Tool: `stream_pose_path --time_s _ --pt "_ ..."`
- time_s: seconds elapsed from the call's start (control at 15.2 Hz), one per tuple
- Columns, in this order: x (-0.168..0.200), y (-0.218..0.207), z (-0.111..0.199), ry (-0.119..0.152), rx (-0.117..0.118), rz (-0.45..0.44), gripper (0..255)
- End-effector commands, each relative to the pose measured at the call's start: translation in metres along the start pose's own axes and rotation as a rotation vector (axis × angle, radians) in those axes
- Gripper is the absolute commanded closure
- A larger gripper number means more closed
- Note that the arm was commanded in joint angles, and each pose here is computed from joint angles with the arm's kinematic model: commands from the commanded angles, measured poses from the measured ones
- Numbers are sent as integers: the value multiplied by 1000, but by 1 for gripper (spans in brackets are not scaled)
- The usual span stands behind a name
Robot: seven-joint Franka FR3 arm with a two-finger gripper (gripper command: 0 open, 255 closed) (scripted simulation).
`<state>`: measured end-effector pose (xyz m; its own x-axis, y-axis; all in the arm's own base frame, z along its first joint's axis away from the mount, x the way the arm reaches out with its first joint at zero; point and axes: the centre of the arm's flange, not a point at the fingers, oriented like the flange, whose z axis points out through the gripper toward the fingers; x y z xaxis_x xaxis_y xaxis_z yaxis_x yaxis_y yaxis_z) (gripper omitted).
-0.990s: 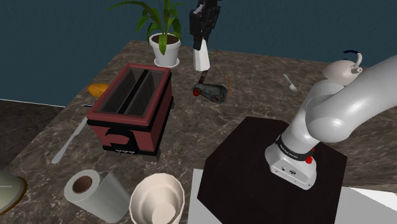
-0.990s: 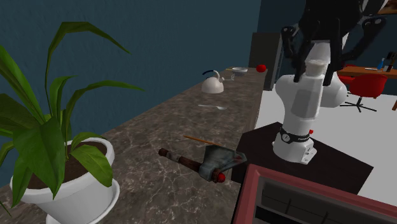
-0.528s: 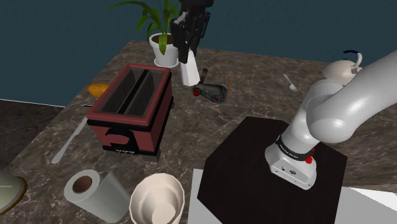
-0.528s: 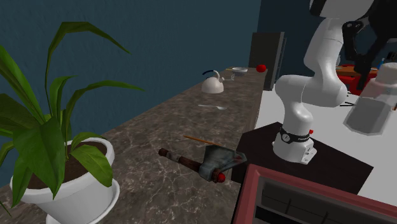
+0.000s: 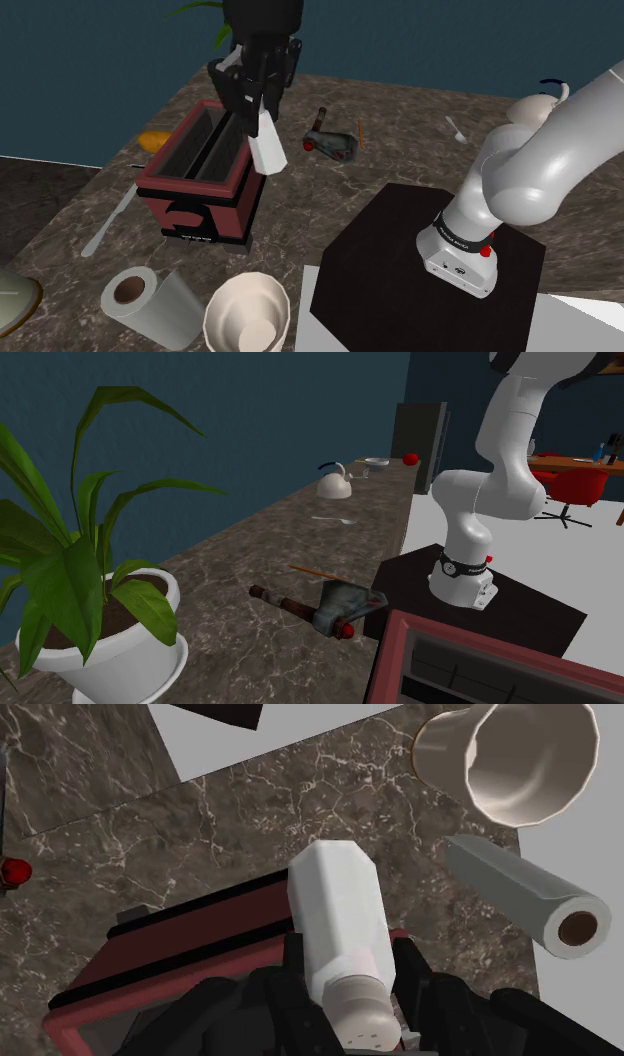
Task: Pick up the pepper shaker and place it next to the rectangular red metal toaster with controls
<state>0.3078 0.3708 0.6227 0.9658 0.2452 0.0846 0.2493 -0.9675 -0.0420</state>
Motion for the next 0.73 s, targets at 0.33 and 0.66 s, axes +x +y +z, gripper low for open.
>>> stream_pose_path --time_s 0.33,0.66 --pt "-6 -90 1 0 1 2 255" --pt "-9 -129 13 0 1 2 255"
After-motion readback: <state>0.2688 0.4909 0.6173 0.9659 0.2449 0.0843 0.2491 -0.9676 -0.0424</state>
